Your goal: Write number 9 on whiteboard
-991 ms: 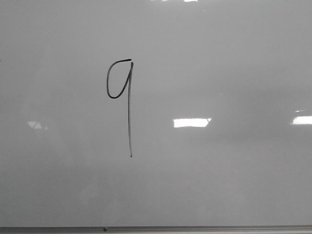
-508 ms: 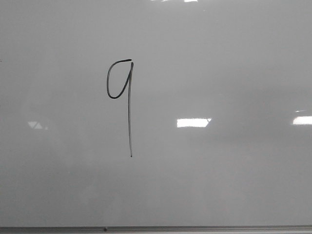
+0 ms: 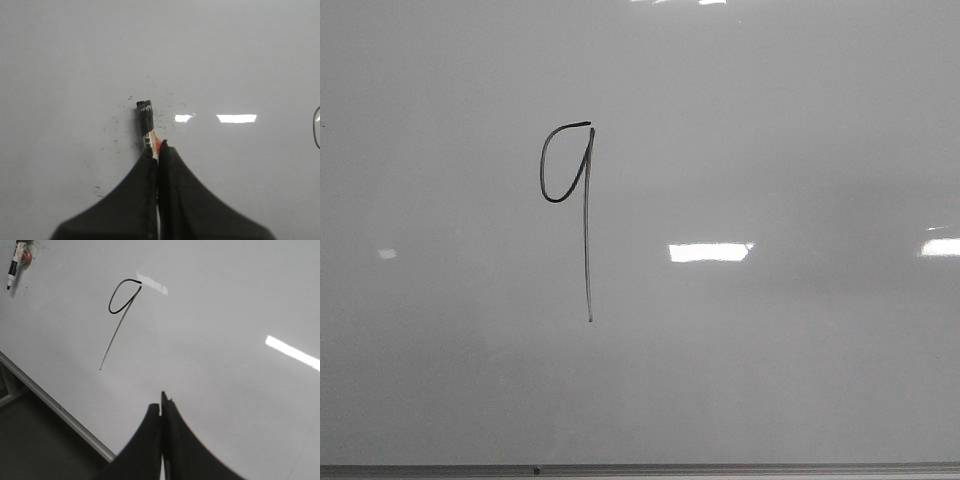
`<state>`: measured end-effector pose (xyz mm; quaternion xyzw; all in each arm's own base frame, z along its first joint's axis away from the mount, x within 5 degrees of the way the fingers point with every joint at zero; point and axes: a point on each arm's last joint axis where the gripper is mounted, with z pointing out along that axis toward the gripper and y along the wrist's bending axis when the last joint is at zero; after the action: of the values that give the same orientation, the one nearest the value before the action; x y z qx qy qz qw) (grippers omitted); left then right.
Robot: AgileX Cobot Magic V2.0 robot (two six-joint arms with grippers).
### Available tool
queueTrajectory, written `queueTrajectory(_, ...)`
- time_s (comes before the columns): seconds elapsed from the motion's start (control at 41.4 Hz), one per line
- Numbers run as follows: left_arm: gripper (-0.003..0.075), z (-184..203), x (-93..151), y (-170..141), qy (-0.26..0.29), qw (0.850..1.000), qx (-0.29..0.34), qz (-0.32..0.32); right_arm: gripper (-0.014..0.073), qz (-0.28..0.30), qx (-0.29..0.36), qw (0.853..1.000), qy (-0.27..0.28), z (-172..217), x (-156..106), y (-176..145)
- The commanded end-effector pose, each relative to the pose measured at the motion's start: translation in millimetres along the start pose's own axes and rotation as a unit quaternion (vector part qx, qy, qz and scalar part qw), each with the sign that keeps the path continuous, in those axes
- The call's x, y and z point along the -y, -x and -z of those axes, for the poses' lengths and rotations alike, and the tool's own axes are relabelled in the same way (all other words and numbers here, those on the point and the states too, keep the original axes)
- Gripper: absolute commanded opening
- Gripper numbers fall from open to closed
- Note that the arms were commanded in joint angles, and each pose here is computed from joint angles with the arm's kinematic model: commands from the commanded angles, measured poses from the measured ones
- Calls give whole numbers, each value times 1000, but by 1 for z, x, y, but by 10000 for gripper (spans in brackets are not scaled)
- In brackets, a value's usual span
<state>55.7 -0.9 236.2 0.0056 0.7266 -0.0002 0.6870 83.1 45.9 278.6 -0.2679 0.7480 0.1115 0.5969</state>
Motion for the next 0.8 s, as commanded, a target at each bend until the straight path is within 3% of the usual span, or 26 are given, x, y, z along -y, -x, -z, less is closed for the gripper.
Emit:
queueTrajectory(0.0,-19,4,-1,-2,5,999,54,6,-71,-8,28,999,-21,2,5,11)
queueTrajectory(0.242,-19,-1,-1,-30,7,999,54,6,-71,-8,25,1000,-17,2,4,11)
queueTrajectory(0.774,-19,-1,-1,-29,7,999,52,6,-71,-8,24,1000,-16,2,4,10)
